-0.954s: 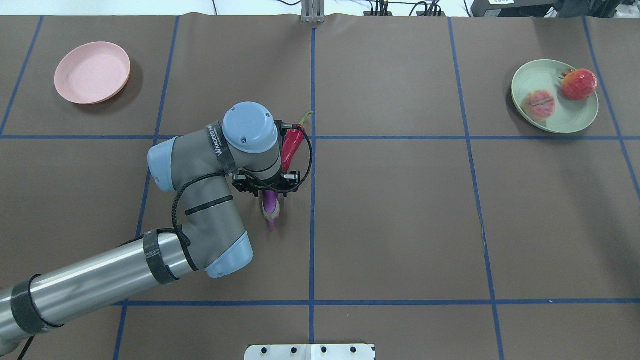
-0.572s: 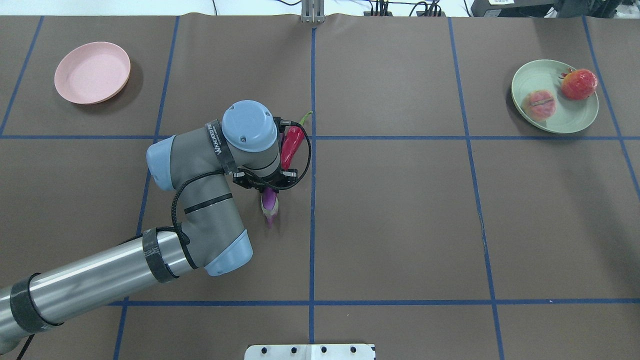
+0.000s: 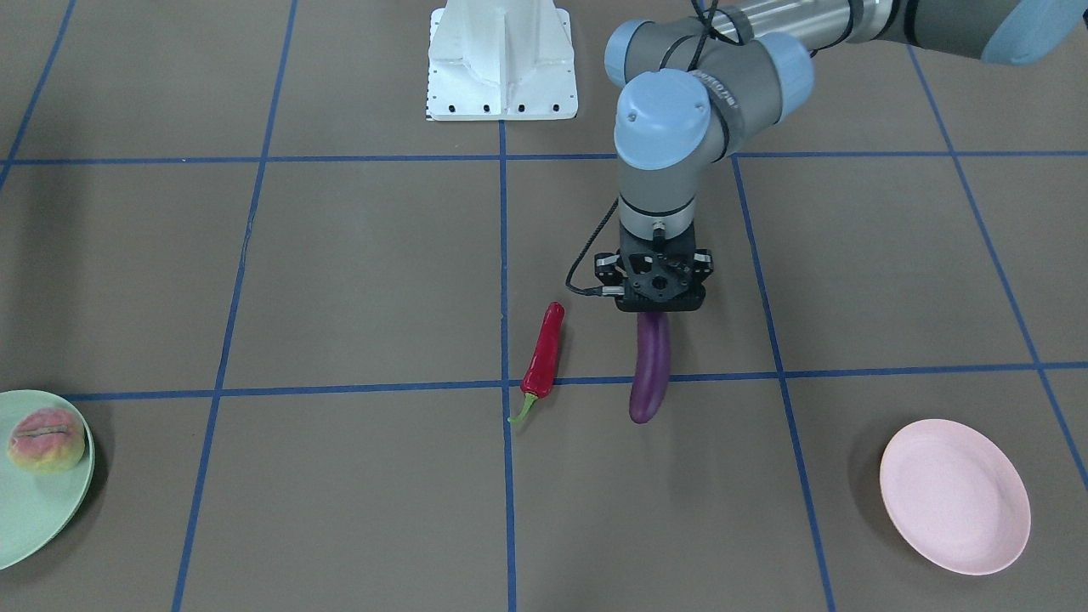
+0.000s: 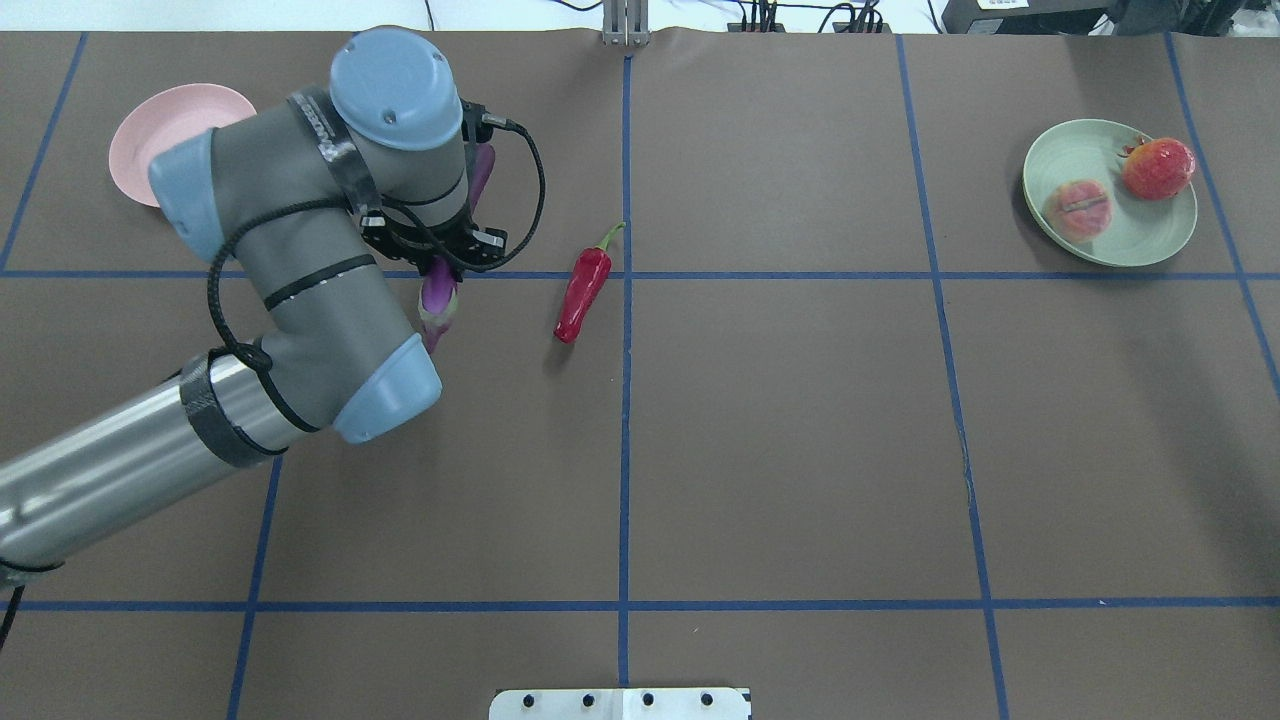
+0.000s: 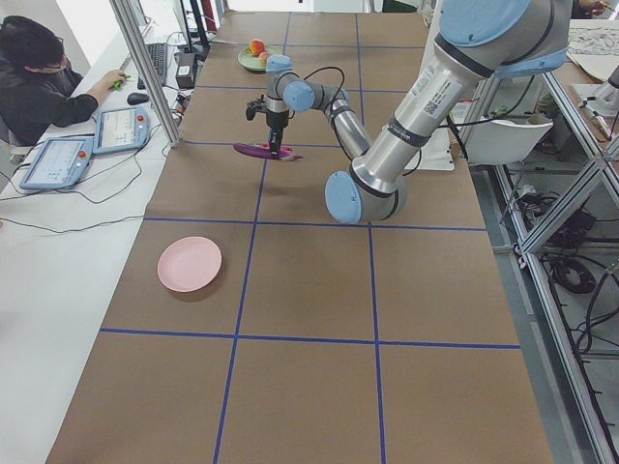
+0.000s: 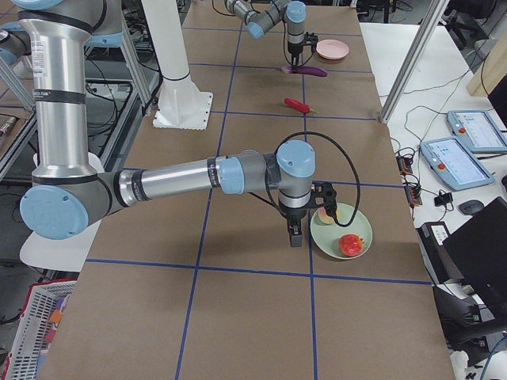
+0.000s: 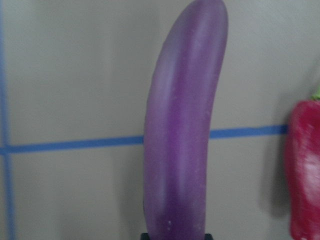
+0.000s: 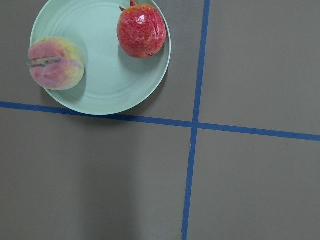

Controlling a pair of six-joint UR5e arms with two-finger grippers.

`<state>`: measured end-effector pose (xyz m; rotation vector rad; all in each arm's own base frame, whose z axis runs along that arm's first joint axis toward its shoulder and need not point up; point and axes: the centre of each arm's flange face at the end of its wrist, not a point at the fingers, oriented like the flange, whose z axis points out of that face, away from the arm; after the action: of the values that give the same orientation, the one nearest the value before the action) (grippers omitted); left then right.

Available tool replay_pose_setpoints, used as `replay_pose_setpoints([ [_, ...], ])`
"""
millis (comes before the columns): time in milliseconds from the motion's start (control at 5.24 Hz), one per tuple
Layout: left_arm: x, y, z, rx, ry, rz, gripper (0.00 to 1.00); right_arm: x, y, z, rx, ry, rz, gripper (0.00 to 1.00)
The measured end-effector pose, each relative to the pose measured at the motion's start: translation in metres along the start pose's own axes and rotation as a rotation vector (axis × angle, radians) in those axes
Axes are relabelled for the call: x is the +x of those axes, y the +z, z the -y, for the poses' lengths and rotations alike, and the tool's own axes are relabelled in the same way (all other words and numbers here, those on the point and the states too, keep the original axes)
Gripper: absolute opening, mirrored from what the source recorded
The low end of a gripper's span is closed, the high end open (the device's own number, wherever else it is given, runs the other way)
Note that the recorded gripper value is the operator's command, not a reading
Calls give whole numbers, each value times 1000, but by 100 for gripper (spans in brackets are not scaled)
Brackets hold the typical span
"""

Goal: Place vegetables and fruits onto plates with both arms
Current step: 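Carry the eggplant to the pink plate and release it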

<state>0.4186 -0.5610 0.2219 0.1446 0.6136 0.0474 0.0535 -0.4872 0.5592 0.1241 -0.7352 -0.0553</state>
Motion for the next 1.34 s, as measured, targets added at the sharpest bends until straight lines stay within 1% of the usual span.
replay_pose_setpoints([
  [191, -74, -15, 42, -23, 31, 0, 0, 0, 1, 0, -1, 0, 0, 100],
  [382, -162, -16, 87, -69, 101, -34, 0, 1, 2, 0, -3, -3, 0, 100],
  [572, -249, 6, 127, -81, 155, -59, 0, 1, 3, 0, -5, -5, -1, 100],
  [763, -319, 51, 153, -62, 192, -70, 12, 1, 3, 0, -5, -6, -1, 100],
  [954, -371, 105, 158, -39, 218, -72, 35, 0, 2, 0, -4, -7, 0, 100],
  [1145, -392, 142, 148, -35, 235, -73, 70, -1, 2, 1, -3, -7, 0, 100],
  [1336, -388, 163, 138, -36, 252, -76, 99, -2, 1, 2, -1, -8, 1, 100],
])
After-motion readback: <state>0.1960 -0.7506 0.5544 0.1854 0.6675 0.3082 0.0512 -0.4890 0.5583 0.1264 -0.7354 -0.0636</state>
